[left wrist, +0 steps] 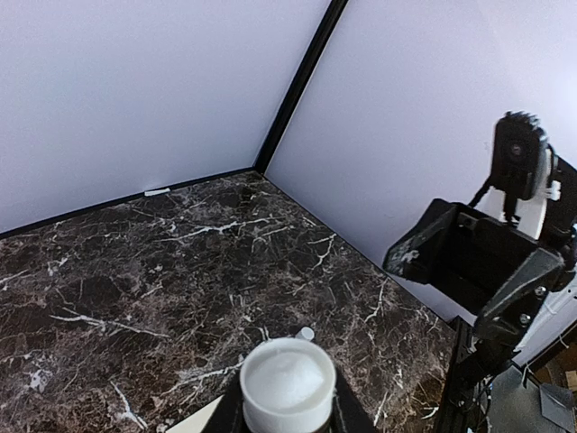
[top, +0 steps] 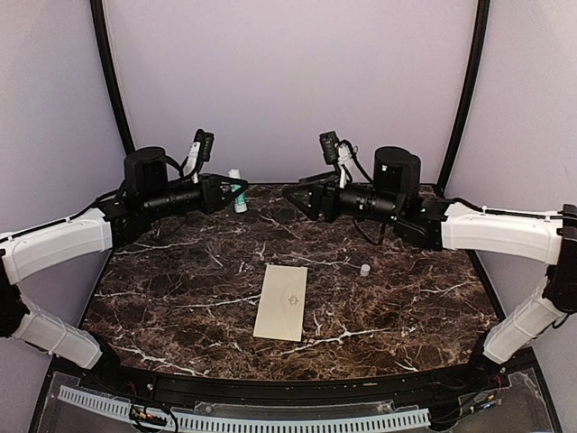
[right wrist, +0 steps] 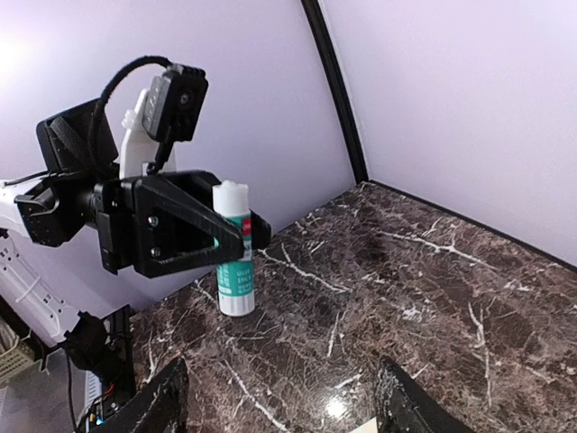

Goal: Place the letter into the envelope and seal it
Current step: Screw the solid glue.

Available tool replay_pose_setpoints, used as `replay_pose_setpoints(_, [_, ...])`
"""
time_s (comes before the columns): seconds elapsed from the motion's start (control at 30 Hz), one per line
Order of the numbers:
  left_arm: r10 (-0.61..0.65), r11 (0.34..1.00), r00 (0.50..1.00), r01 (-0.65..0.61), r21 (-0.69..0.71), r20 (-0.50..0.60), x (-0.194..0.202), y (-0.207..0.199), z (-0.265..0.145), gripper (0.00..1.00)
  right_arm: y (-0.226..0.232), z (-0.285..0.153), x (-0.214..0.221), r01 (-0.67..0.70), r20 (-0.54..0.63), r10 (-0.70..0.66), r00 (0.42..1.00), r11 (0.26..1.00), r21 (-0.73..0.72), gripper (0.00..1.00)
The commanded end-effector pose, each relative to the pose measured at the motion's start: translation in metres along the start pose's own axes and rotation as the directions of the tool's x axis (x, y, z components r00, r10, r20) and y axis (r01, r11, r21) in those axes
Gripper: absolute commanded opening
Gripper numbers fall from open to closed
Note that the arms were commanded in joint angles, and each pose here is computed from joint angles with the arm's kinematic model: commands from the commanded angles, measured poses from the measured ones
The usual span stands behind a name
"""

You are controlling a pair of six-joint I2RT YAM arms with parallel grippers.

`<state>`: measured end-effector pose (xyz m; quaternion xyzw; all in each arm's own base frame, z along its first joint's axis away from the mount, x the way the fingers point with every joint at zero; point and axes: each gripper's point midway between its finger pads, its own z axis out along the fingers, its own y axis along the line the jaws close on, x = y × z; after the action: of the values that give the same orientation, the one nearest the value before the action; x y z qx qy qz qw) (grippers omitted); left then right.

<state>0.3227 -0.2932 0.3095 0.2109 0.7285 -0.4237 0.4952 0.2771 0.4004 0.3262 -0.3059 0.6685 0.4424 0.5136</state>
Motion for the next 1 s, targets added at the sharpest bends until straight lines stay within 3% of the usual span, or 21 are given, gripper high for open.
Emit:
replay_pose_setpoints(0.0, [0.070,0.981,0.995,-0.081,0.178,0.067,-0.025,-0.042,-0.014,0.00,0.030,-0.005,-0.003,-0.049,0.035,0.060,0.998,0.965,-0.259,0.66])
replay_pose_setpoints(0.2, [0.066,0.942,0.996,-0.083,0.324,0.062,-0.024,-0.066,-0.017,0.00,0.039,0.002,0.002,-0.075,0.029,0.090,0.996,0.935,-0.346,0.59])
replay_pose_setpoints(0.43, [0.063,0.877,0.997,-0.074,0.475,0.039,-0.018,-0.090,-0.024,0.00,0.067,0.016,0.008,-0.079,0.001,0.089,0.996,0.884,-0.461,0.60])
replay_pose_setpoints(0.73, [0.054,0.858,0.998,-0.064,0.509,0.036,-0.017,-0.094,-0.025,0.00,0.090,0.033,0.006,-0.067,-0.018,0.068,0.997,0.842,-0.535,0.58])
replay_pose_setpoints(0.8, [0.054,0.858,0.998,-0.064,0.510,0.035,-0.016,-0.094,-0.025,0.00,0.090,0.035,0.005,-0.073,-0.020,0.073,0.997,0.841,-0.536,0.55])
replay_pose_setpoints(0.97, [0.059,0.857,0.997,-0.073,0.510,0.043,-0.018,-0.096,-0.027,0.00,0.089,0.040,0.008,-0.094,-0.029,0.093,0.995,0.838,-0.538,0.33])
